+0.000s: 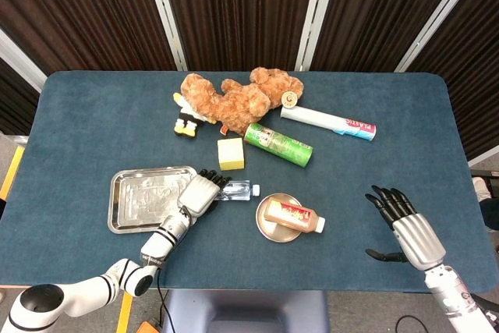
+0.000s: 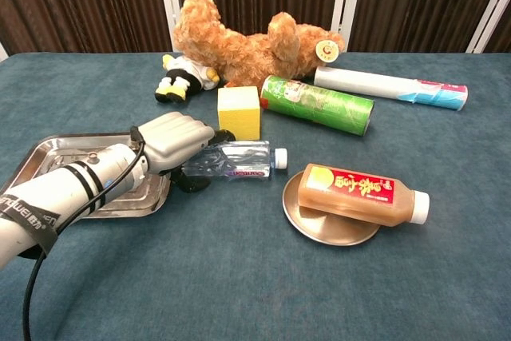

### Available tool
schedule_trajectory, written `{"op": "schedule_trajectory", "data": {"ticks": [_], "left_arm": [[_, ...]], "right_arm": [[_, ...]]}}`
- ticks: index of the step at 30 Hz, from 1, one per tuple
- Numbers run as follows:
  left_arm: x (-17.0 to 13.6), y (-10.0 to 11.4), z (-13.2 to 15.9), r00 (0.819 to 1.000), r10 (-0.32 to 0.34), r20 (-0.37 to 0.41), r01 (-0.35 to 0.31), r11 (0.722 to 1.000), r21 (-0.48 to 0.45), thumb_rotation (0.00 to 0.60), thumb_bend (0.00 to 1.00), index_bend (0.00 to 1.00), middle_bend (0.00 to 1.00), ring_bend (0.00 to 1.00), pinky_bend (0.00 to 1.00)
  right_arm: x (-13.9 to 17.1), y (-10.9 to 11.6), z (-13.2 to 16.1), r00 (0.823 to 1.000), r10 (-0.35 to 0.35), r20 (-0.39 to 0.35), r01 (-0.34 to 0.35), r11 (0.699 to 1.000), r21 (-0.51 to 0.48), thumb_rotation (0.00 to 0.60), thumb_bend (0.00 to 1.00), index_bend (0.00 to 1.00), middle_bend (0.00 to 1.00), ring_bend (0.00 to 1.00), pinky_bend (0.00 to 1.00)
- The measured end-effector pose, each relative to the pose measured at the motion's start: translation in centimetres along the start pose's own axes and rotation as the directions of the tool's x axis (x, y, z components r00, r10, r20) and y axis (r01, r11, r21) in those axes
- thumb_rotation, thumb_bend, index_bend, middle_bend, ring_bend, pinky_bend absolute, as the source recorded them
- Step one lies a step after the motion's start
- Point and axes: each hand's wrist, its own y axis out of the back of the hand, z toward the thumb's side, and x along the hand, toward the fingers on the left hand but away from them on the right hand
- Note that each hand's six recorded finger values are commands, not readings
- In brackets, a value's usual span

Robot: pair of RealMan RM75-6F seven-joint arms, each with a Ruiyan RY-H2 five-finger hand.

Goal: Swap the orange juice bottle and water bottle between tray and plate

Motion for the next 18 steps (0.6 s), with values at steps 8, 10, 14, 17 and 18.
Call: {"op": "schedule_trajectory", "data": {"ticks": [8,10,14,17,18], "left_arm": [[-0.1,0.5,-0.4,0.999,0.040,-0.010,-0.041,0.998,-0.054,0.600,0.49,0.64,0.74,0.59,0.55],[-0.1,0.7,-0.5,0.998,0.057,-0.016,-0.058,0.996,-0.064,0.600,0.52,0.68,0.78,0.62,0.58],[-0.4,1.4,-1.1,0.995,0.100,-0.028,-0.102,0.991,-0.091,0.600,0.54,0.69,0.80,0.63,0.61],[-0.8,2.0,-1.9,0.992,0.124,-0.035,-0.127,0.986,-0.104,0.600,0.55,0.70,0.80,0.64,0.61],[-1.0,2.2,-2.1,0.991,0.130,-0.037,-0.133,0.985,-0.109,0.600,0.55,0.70,0.81,0.64,0.62]], "right_arm": [[-0.2,-0.3,0.1,1.000,0.006,0.001,-0.006,1.000,0.005,0.600,0.14,0.00,0.01,0.00,0.00],[-0.2,-0.4,0.1,1.000,0.009,-0.002,-0.009,1.000,0.006,0.600,0.14,0.00,0.01,0.00,0.00],[-0.2,-0.6,0.2,1.000,0.015,-0.003,-0.015,1.000,0.006,0.600,0.14,0.00,0.01,0.00,0.00],[-0.1,-0.7,0.2,1.000,0.017,-0.004,-0.017,1.000,0.008,0.600,0.14,0.00,0.01,0.00,0.00],[-0.1,-0.7,0.3,1.000,0.017,-0.004,-0.017,1.000,0.007,0.600,0.14,0.00,0.01,0.00,0.00]]}}
